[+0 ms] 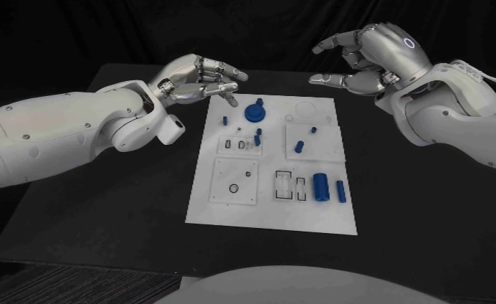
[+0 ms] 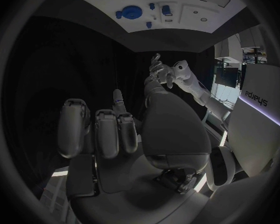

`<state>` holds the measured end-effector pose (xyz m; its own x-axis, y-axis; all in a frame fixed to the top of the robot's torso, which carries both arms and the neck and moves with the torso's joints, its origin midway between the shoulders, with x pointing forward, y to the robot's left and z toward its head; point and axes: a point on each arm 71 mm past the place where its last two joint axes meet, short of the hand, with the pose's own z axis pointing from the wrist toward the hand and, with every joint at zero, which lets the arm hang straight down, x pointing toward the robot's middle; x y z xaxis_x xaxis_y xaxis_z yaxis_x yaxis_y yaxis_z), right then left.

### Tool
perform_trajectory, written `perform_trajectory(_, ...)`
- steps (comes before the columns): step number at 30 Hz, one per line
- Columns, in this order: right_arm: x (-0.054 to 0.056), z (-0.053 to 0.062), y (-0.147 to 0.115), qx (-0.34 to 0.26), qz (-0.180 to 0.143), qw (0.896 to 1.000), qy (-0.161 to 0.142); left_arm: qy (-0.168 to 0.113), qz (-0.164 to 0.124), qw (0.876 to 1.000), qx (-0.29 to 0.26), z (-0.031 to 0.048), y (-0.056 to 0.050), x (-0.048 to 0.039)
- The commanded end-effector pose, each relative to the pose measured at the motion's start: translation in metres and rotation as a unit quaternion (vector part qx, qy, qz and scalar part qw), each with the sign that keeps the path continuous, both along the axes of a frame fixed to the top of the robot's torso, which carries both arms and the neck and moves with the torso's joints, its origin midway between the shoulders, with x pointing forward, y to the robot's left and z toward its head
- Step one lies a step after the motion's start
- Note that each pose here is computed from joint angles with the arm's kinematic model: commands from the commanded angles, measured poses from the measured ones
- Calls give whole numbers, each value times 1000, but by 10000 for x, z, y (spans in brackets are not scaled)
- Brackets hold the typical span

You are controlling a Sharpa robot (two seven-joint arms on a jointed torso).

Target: Assemble the parts on the task board

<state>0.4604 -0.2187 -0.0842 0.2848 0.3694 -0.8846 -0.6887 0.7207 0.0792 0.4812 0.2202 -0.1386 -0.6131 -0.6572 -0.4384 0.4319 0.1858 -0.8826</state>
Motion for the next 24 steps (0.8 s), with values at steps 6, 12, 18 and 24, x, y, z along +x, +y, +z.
perform_trajectory(6, -77, -148, -156, 2, -1, 1000, 1, -28, -1, 971, 236, -205, -215, 69)
perform_trajectory(12, -96, -363, -225, -8, -15, 999, 40, -8, 23, 955, 294, -278, -334, 96)
perform_trajectory(18, -86, -524, -234, -18, -26, 997, 72, 39, 42, 921, 386, -397, -353, 72)
perform_trajectory(24, -78, -586, -212, -20, -29, 996, 84, 89, 58, 881, 460, -495, -352, 41)
